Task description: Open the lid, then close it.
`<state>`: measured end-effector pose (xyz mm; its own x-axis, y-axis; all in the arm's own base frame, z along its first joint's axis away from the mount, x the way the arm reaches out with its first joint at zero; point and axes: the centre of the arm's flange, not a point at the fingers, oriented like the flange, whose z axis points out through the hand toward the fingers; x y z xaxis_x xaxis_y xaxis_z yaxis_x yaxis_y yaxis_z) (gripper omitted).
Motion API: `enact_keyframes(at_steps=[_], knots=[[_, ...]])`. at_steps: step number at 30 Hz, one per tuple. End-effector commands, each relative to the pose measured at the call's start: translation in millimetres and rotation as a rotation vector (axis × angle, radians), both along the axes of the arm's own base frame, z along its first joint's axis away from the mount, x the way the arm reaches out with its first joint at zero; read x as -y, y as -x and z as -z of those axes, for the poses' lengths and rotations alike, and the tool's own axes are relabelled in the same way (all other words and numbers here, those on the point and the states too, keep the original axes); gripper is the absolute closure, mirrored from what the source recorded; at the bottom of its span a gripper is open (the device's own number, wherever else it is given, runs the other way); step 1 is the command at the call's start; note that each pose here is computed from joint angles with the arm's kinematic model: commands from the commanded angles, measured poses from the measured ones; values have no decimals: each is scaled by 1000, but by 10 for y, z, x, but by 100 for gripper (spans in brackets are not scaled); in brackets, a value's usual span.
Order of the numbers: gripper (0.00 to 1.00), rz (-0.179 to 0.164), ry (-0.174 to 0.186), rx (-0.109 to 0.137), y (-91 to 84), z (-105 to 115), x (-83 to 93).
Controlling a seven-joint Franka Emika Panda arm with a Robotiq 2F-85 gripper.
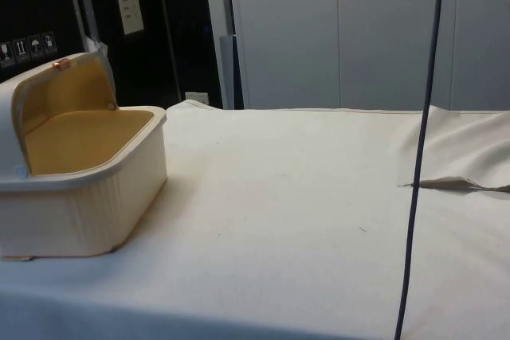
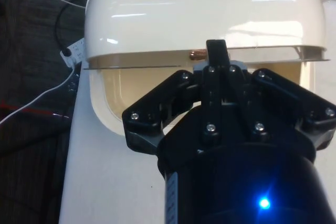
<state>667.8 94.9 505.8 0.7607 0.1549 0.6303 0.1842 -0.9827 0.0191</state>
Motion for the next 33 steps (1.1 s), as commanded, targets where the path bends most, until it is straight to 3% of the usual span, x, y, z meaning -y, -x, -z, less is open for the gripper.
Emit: enact_keyframes(at_steps=[1, 3, 5, 6, 11, 12, 15, 22, 28, 33], knots=[[99, -1, 7, 0, 2, -12, -13], [97, -3, 7, 1, 3, -17, -25], [89, -7, 9, 4, 2, -29, -38], [80, -10, 9, 6, 3, -35, -51], [56, -13, 4, 7, 1, -31, -60], [56, -13, 8, 8, 3, -41, -63], [34, -13, 9, 8, 3, -41, -63], [2, -21, 12, 13, -31, -19, -127], [0, -31, 8, 14, -77, 14, -178], [0, -30, 11, 26, -245, 136, -223]])
